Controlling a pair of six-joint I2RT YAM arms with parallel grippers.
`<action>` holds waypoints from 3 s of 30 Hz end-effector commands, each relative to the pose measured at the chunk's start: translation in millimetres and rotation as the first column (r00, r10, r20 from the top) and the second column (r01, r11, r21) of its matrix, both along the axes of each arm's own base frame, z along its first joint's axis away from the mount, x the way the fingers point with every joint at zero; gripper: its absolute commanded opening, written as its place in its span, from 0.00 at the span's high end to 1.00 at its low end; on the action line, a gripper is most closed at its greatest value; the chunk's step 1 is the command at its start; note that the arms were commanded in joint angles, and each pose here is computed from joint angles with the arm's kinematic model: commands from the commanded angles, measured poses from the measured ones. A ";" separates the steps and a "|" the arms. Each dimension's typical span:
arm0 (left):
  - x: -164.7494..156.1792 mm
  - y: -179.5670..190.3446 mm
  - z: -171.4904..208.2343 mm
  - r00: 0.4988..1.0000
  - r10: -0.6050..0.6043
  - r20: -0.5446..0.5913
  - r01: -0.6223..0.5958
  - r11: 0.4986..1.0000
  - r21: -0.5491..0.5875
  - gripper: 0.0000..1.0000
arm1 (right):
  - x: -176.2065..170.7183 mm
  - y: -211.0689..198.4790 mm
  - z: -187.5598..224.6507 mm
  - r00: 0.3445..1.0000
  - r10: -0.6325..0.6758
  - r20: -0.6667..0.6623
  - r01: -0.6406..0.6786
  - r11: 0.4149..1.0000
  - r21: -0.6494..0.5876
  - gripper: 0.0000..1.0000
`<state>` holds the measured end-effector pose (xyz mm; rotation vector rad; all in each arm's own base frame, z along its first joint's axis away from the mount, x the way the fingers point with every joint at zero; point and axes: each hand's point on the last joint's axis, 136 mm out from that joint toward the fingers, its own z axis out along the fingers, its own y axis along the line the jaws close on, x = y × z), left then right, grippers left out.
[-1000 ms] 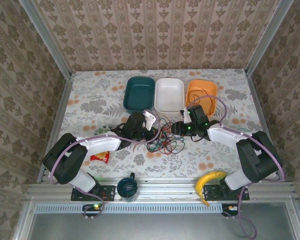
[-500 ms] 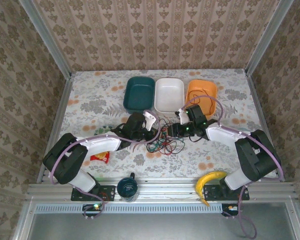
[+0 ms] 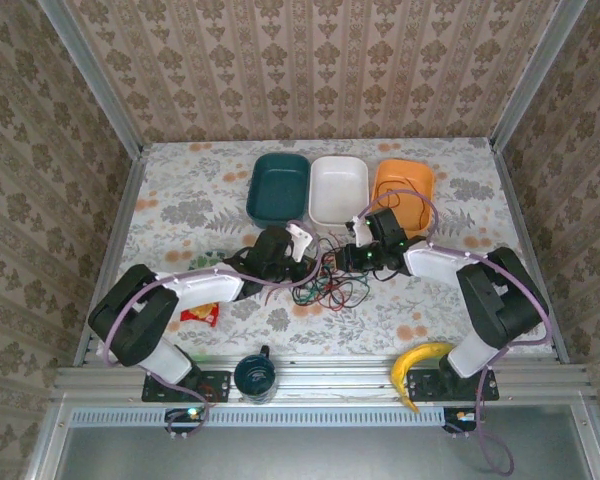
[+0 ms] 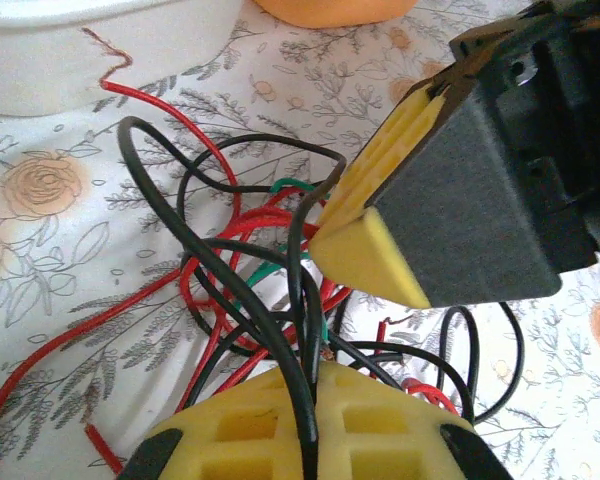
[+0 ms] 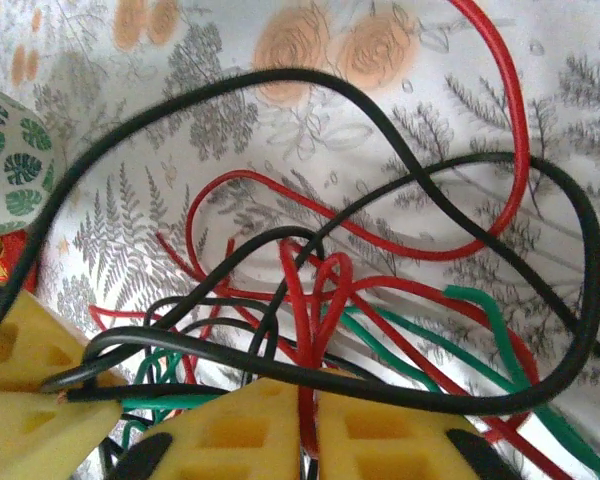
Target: Untangle the cables
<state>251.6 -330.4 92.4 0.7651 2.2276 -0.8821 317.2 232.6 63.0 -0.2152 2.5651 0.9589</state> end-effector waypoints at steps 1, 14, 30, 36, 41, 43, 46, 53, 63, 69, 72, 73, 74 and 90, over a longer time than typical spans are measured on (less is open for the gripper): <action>21.9 13.4 -8.3 0.989 0.145 0.030 -0.147 0.986 0.081 1.00 | 10.1 -8.0 3.7 0.995 -0.083 0.049 0.084 0.996 -0.018 0.94; 33.1 48.3 -52.7 0.946 0.319 0.051 -0.320 0.900 0.295 1.00 | 13.2 -49.8 25.3 0.953 -0.270 0.137 0.277 0.960 -0.037 1.00; 31.2 58.5 -70.5 0.938 0.342 0.053 -0.339 0.875 0.346 1.00 | 22.0 -126.4 106.9 0.807 -0.475 0.351 0.502 0.865 0.017 1.00; 29.5 62.9 -72.5 0.936 0.347 0.058 -0.344 0.869 0.356 1.00 | 17.6 -155.2 114.3 0.737 -0.542 0.404 0.600 0.800 -0.020 1.00; 28.6 70.6 -74.0 0.929 0.362 0.069 -0.361 0.855 0.373 1.00 | 7.5 -184.0 105.8 0.672 -0.612 0.417 0.702 0.706 -0.093 1.00; 27.5 71.5 -74.9 0.930 0.362 0.070 -0.360 0.854 0.375 1.00 | 3.0 -189.7 99.1 0.667 -0.623 0.408 0.717 0.686 -0.125 1.00; 26.5 71.4 -75.8 0.932 0.355 0.068 -0.354 0.856 0.376 1.00 | -1.5 -192.8 90.4 0.667 -0.634 0.390 0.725 0.673 -0.146 1.00; 24.6 56.1 -67.9 0.954 0.289 0.084 -0.300 0.891 0.340 1.00 | -6.9 -150.0 62.3 0.797 -0.544 0.262 0.578 0.813 -0.068 0.97; 25.1 43.2 -60.8 0.962 0.250 0.112 -0.273 0.904 0.329 1.00 | -16.4 -154.9 35.0 0.778 -0.596 0.198 0.618 0.782 -0.076 0.54; 22.2 39.1 -61.6 0.965 0.235 0.115 -0.260 0.909 0.325 1.00 | -7.4 -156.9 46.3 0.787 -0.563 0.254 0.601 0.793 -0.103 0.53; 20.9 37.2 -61.3 0.967 0.228 0.117 -0.254 0.913 0.319 1.00 | -0.4 -157.3 50.0 0.795 -0.543 0.269 0.589 0.798 -0.129 0.52; 20.7 36.9 -61.4 0.966 0.228 0.118 -0.254 0.913 0.319 1.00 | 2.4 -156.0 50.1 0.802 -0.536 0.264 0.581 0.802 -0.137 0.52; 20.2 37.3 -62.0 0.967 0.227 0.117 -0.254 0.912 0.321 1.00 | 5.2 -153.3 49.7 0.811 -0.526 0.257 0.570 0.810 -0.139 0.52; 18.4 35.7 -64.1 0.970 0.213 0.121 -0.242 0.908 0.341 1.00 | 39.9 -137.5 9.5 0.883 -0.456 0.105 0.467 0.839 -0.280 0.58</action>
